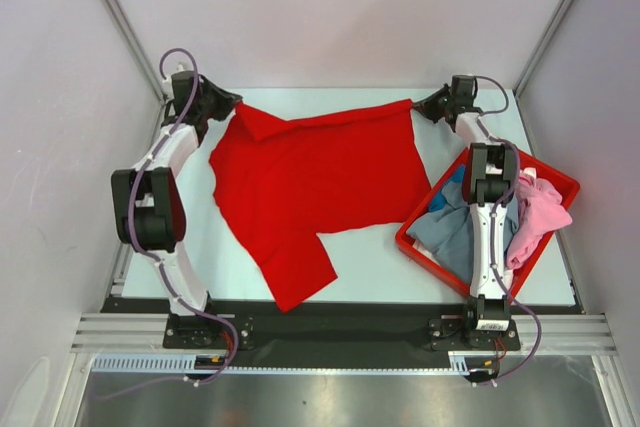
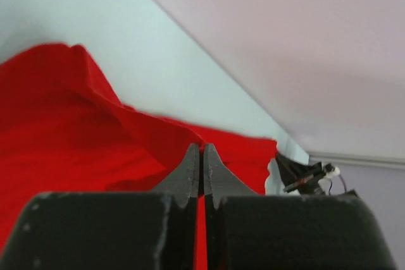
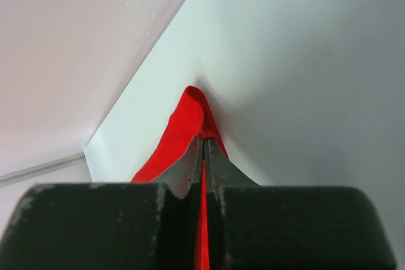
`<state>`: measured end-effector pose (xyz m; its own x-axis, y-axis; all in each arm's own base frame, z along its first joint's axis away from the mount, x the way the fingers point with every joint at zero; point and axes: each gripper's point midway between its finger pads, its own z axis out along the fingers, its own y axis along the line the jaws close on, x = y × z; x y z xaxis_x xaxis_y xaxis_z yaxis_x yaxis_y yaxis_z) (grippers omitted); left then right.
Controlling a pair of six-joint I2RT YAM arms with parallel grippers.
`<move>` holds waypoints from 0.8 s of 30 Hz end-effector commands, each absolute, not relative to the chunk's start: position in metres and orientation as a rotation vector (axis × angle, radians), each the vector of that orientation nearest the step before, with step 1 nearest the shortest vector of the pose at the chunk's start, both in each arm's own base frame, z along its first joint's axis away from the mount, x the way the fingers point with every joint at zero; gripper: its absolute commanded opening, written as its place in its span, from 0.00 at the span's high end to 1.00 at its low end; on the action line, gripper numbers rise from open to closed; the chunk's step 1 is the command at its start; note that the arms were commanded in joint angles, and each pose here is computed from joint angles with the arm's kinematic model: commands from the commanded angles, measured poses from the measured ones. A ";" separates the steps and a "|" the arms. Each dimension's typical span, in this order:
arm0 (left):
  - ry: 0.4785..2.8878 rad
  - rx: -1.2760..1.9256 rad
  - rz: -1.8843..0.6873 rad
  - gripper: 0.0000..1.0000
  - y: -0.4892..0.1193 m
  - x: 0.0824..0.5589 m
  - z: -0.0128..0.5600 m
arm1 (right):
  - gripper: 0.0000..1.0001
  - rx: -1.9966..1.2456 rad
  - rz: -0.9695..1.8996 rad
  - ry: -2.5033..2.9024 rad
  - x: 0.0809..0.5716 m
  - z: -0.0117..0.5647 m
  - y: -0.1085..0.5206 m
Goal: Fold and stack the t-shirts
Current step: Fold the tshirt
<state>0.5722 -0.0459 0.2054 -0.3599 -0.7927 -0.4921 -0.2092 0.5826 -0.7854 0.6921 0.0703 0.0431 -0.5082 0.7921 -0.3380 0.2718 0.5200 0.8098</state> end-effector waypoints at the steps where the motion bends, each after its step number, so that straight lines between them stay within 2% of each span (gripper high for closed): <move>1: 1.863 -0.691 -0.809 1.00 -0.063 0.543 0.239 | 1.00 0.790 0.982 1.977 0.692 0.118 0.072; 4: 1.853 -0.661 -0.821 1.00 -0.066 0.518 0.253 | 1.00 0.793 0.993 2.029 0.682 0.117 0.076; 10: 1.899 -0.672 -0.755 1.00 -0.056 0.480 0.245 | 1.00 0.728 1.031 2.054 0.669 0.134 0.088; 16: 1.884 -0.729 -0.752 1.00 -0.020 0.462 0.241 | 1.00 0.729 1.020 2.114 0.648 0.139 0.094; 24: 1.953 -0.713 -0.825 1.00 -0.035 0.448 0.222 | 1.00 0.775 1.013 2.178 0.626 0.132 0.097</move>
<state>0.4595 -0.0232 0.2132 -0.4188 -0.7658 -0.4879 -0.2187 0.6066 -0.7644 0.6400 0.0937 0.1086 -0.6282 0.7280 -0.2745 0.2614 0.5298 0.8068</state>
